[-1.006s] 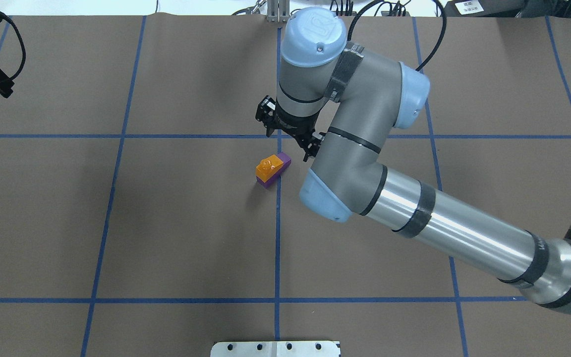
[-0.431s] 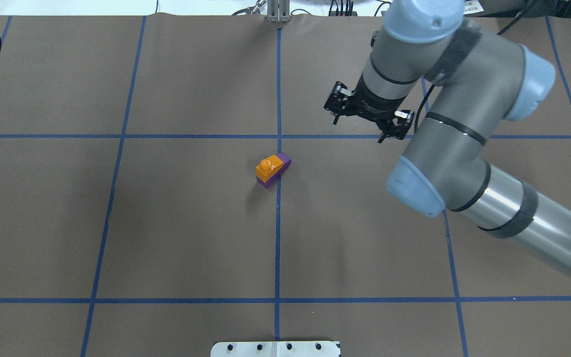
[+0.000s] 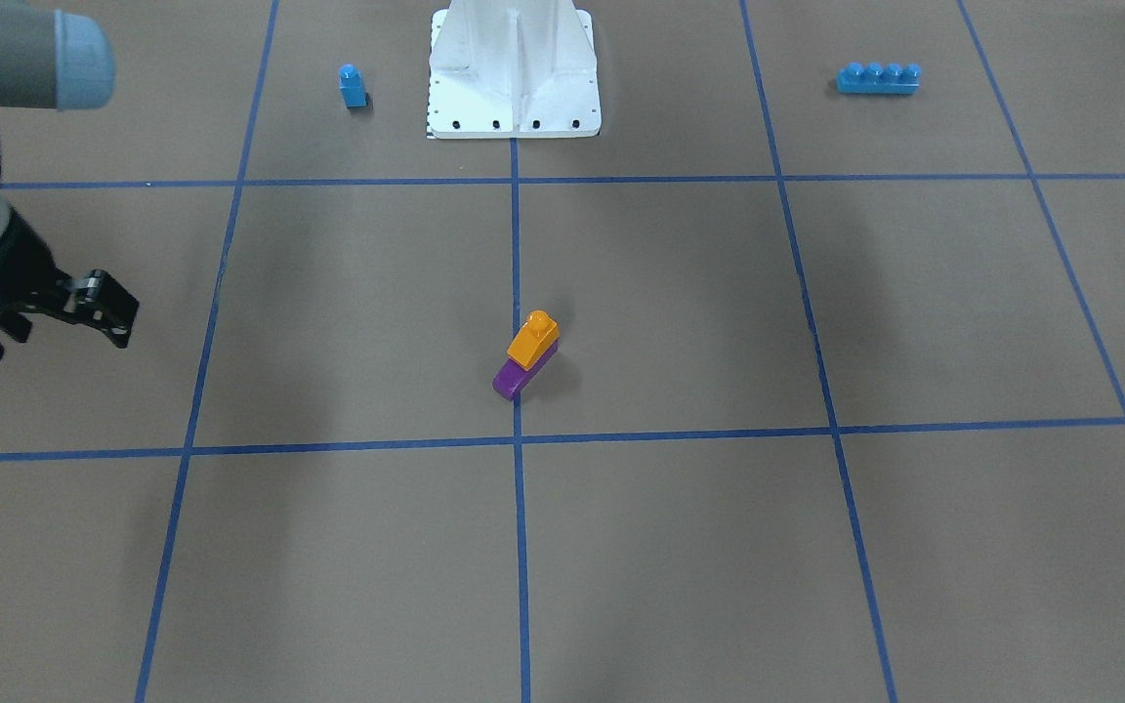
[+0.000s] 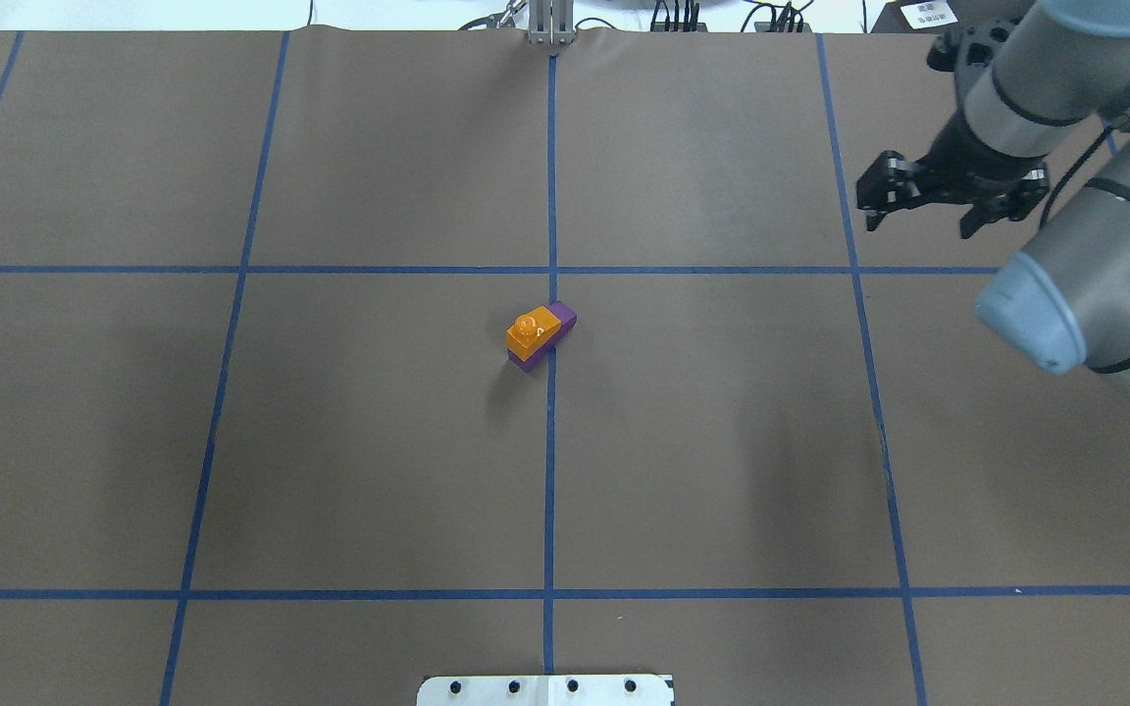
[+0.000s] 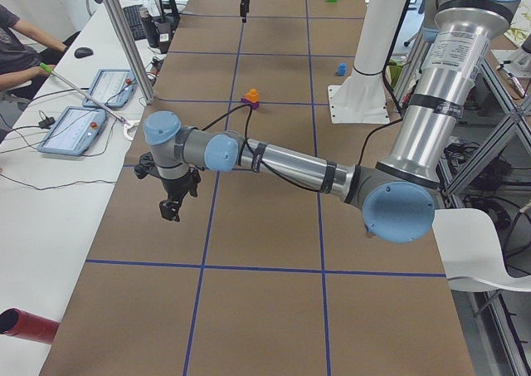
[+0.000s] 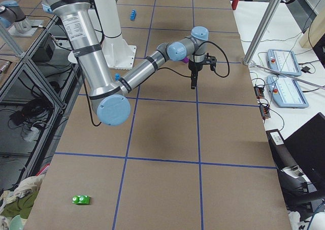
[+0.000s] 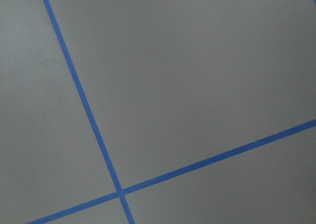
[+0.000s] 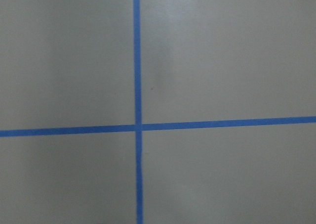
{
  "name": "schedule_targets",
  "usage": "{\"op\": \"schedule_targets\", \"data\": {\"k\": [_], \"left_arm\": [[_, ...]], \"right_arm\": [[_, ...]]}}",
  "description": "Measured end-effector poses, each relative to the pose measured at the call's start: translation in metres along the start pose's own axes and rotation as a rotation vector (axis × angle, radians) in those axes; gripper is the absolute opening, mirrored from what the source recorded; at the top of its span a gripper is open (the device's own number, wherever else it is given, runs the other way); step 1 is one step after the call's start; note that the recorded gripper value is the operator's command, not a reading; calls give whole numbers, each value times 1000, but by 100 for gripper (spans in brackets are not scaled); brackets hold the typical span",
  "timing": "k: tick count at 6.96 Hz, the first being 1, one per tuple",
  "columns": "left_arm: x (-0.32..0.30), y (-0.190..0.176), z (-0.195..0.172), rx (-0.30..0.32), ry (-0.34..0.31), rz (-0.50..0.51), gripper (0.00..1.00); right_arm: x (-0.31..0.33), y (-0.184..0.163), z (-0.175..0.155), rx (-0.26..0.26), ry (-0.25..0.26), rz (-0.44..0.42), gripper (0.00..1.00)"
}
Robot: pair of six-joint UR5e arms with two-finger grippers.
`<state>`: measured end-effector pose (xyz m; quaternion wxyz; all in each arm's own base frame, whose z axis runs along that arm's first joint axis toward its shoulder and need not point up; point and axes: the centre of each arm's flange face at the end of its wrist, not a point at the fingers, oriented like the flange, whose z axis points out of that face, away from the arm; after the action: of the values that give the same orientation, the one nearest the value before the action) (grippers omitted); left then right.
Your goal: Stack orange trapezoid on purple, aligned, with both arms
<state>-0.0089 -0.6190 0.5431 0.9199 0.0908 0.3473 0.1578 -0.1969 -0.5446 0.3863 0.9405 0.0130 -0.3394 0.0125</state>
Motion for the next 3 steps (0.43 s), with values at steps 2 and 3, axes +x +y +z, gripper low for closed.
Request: {"op": "schedule_targets", "data": {"k": [2,3], "left_arm": [[-28,31,13,-16,2,-27,100],[-37,47,19,-8,-2,-25,100]], "right_arm": [[133,1,26,2,-31,-125,100],[206,3,47,32,-67,-155,100]]}}
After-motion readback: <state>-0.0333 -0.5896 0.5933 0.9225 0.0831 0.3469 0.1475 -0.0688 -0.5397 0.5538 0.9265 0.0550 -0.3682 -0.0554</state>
